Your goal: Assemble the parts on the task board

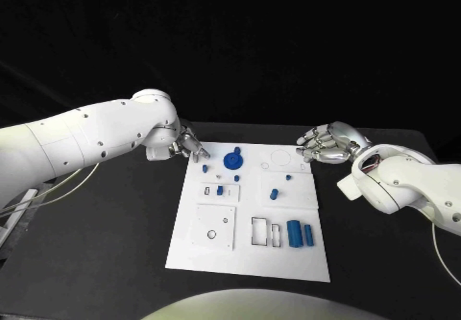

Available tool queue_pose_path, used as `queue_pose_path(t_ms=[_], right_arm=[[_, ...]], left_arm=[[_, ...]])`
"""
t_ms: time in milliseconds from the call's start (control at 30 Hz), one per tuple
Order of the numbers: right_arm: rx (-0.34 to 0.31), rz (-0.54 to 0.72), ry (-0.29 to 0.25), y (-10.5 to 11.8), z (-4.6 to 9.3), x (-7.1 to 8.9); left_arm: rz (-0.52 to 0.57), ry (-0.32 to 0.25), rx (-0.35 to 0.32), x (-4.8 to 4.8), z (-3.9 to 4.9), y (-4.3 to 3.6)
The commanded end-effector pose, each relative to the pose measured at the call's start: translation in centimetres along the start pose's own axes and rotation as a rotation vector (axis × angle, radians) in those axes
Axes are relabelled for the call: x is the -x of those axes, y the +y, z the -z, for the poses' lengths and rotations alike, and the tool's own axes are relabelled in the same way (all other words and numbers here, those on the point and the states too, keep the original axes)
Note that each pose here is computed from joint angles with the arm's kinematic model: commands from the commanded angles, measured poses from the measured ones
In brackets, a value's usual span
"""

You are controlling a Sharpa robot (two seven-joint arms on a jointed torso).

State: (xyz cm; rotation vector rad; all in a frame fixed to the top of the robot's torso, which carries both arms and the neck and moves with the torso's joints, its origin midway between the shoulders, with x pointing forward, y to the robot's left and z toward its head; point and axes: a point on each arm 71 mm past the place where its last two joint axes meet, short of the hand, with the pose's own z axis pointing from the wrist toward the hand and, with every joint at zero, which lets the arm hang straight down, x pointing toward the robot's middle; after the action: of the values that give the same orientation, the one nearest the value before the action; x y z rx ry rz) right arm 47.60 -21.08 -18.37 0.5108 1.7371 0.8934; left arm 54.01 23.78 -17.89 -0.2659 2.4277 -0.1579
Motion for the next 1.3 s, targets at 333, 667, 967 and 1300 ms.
queue_pose_path(t_ms=[333,667,967,1300], right_arm=[[0.011,-0.006,0.012,0.1,-0.1,-0.2],[0.010,-0.010,0.020,0.2,-0.1,-0.3],[0.009,-0.010,0.025,0.2,-0.1,-0.4],[-0.004,-0.007,0.040,0.0,-0.1,-0.4]], left_arm=[[-0.032,0.086,-0.004,-1.08,-0.73,-0.49],[-0.037,0.106,-0.001,-1.76,-1.17,-0.70],[-0.015,0.089,-0.010,-1.85,-1.35,-0.81],[0.006,0.079,-0.028,-1.87,-1.33,-1.06]])
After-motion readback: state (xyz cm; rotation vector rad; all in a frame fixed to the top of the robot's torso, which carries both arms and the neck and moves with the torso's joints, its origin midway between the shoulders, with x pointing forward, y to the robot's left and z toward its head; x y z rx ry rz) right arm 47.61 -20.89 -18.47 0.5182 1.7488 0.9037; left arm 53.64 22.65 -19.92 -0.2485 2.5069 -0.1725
